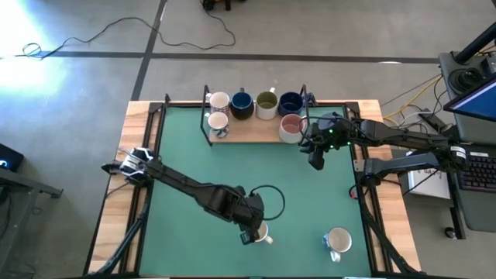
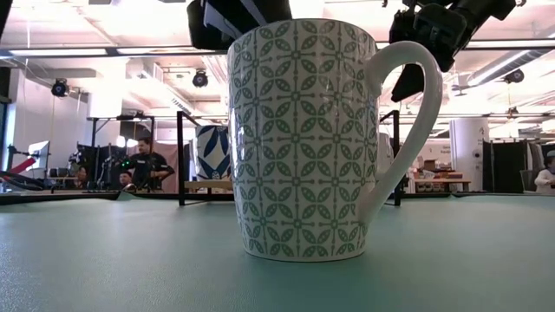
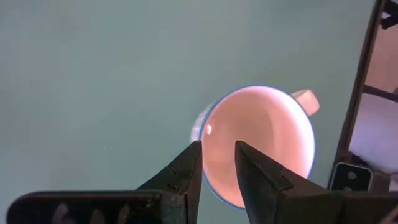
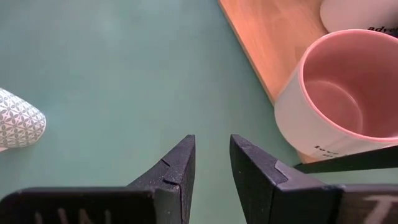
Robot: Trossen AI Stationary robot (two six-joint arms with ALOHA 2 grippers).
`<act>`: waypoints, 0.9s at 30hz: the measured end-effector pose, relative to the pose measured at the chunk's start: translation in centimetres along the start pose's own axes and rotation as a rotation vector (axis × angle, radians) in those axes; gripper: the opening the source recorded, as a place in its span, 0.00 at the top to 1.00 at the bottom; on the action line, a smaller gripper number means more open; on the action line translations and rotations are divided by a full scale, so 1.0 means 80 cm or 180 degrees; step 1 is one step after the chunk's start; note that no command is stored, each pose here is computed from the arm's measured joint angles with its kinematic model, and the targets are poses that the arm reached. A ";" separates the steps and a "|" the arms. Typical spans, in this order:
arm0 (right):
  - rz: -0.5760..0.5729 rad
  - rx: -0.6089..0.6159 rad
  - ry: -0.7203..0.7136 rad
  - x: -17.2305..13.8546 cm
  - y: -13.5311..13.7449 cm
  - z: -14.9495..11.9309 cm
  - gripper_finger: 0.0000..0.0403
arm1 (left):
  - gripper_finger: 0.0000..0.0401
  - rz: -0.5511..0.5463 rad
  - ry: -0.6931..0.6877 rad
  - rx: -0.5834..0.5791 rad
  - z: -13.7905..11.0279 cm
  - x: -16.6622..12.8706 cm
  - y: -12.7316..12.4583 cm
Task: Place coffee mugs
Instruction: Put the green pattern mug on the shelf
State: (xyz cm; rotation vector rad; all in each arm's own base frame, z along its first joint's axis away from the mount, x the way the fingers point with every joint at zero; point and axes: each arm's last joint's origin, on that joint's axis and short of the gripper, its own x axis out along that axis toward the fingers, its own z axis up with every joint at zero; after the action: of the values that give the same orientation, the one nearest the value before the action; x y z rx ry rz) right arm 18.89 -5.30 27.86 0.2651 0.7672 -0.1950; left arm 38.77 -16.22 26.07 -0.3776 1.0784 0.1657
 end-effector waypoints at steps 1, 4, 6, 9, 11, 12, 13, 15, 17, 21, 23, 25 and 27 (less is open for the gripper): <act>0.0000 0.0000 0.0000 0.000 0.000 0.000 0.78 | 0.81 0.0001 0.0001 -0.0014 0.000 0.000 0.000; 0.0000 0.0000 -0.0001 0.000 0.000 0.000 0.78 | 0.81 0.0043 -0.0013 -0.0031 -0.001 0.000 0.000; 0.0000 0.0000 -0.0001 0.000 0.000 0.000 0.78 | 0.81 0.0080 -0.0051 -0.0026 0.000 0.000 0.001; 0.0000 0.0000 -0.0001 0.000 0.000 0.000 0.78 | 0.81 0.0089 -0.0059 -0.0010 0.000 0.000 0.001; 0.0000 0.0000 0.0000 0.000 0.000 0.000 0.78 | 0.81 0.0101 -0.0054 -0.0007 0.000 0.003 0.001; 0.0000 0.0000 -0.0001 0.000 0.000 0.000 0.78 | 0.81 0.0111 -0.0047 -0.0007 0.000 0.005 0.001; 0.0000 0.0000 -0.0001 0.000 0.000 0.000 0.78 | 0.81 0.0127 -0.0027 -0.0003 -0.001 0.008 0.002; 0.0000 -0.0001 -0.0001 0.000 0.000 0.000 0.78 | 0.81 0.0165 0.0013 0.0005 -0.002 0.016 0.001; 0.0000 -0.0001 -0.0001 0.000 0.000 0.000 0.78 | 0.81 0.0191 0.0059 0.0011 -0.004 0.022 0.002; 0.0000 -0.0001 0.0000 0.000 0.000 0.000 0.78 | 0.81 0.0265 0.0156 0.0036 -0.008 0.034 0.003; 0.0000 0.0000 0.0000 0.000 0.000 0.000 0.78 | 0.81 0.0288 0.0180 0.0042 -0.009 0.036 0.004; 0.0000 -0.0001 0.0000 0.000 0.000 0.000 0.78 | 0.81 0.0304 0.0201 0.0088 -0.010 0.037 0.004; 0.0000 0.0000 0.0000 0.000 0.000 0.000 0.78 | 0.81 0.0301 0.0240 0.0139 -0.011 0.038 0.005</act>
State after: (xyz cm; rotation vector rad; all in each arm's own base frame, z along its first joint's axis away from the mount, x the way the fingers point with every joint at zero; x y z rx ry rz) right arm 18.90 -5.31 27.86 0.2651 0.7672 -0.1948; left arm 39.38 -16.35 22.96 -0.2956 1.1730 0.2129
